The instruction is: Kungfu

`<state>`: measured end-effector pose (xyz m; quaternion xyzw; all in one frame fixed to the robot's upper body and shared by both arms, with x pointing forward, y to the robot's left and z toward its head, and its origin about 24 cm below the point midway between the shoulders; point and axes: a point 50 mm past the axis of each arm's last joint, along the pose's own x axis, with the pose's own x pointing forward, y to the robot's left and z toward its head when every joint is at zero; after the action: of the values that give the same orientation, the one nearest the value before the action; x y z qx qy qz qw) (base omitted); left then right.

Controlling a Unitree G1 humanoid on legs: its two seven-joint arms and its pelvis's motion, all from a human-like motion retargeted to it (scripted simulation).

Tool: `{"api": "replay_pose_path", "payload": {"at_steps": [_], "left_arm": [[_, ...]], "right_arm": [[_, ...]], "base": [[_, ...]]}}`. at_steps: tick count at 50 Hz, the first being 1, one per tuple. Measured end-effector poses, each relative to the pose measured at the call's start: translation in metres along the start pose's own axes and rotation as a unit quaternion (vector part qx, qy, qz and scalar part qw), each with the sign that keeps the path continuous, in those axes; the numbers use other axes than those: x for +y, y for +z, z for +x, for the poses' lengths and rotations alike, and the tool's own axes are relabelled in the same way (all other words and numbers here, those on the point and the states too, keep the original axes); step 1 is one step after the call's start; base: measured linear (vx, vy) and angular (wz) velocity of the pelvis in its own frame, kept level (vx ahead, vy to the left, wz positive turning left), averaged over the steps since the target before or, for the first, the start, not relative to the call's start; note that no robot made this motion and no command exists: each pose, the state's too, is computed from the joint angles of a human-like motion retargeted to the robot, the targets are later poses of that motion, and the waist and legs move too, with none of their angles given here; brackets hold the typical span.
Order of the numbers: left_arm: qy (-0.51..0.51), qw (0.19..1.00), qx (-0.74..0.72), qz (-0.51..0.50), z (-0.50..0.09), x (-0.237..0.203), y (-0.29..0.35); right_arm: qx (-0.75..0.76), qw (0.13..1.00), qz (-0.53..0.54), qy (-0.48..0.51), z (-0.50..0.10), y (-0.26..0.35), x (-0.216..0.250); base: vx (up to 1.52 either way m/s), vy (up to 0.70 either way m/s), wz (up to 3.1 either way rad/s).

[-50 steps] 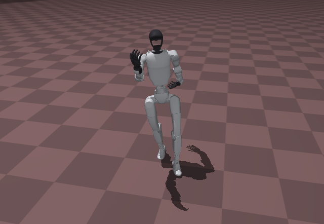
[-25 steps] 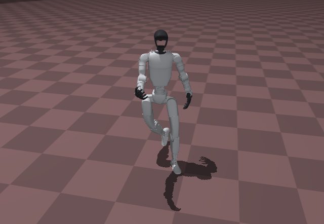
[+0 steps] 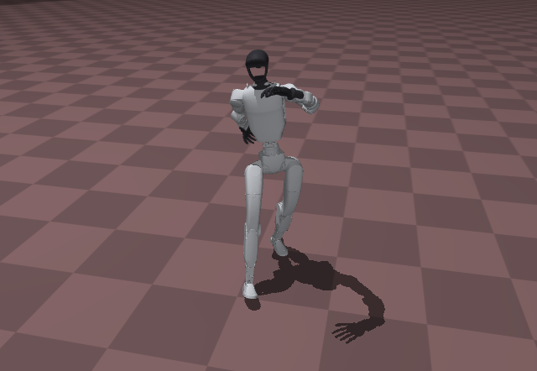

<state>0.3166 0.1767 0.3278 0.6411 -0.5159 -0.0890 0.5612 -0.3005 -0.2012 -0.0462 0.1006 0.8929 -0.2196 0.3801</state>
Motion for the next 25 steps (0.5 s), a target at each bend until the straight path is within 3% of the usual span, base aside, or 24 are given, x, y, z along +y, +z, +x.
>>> {"api": "replay_pose_path", "payload": {"at_steps": [4, 9, 15, 18, 22, 25], "left_arm": [[0.095, 0.981, -0.056, 0.16, 0.009, 0.056, 0.001], [0.148, 0.966, -0.083, 0.196, 0.032, 0.063, 0.005], [0.162, 0.968, -0.051, 0.183, 0.028, 0.065, -0.006], [0.181, 0.962, -0.028, 0.201, 0.023, 0.071, -0.011], [0.204, 0.962, 0.002, 0.181, 0.02, 0.064, -0.016], [0.204, 0.969, 0.037, 0.138, 0.015, 0.052, -0.018]], "right_arm": [[0.089, 0.992, 0.087, -0.037, -0.004, -0.06, -0.012], [0.137, 0.971, 0.197, 0.009, -0.002, -0.082, 0.031], [0.0, 0.988, 0.146, 0.052, 0.005, 0.005, 0.049], [-0.113, 0.971, 0.191, 0.086, -0.003, 0.072, 0.055], [-0.313, 0.885, 0.314, 0.144, -0.031, 0.158, 0.044], [-0.454, 0.782, 0.373, 0.209, -0.071, 0.211, 0.008]], "base": [[0.42, -0.71, 0.22], [0.28, -0.79, 0.37], [0.13, -0.48, 0.76], [0.0, -0.43, 1.06], [-0.02, -0.45, 1.58], [-0.13, -0.28, 1.71]]}}
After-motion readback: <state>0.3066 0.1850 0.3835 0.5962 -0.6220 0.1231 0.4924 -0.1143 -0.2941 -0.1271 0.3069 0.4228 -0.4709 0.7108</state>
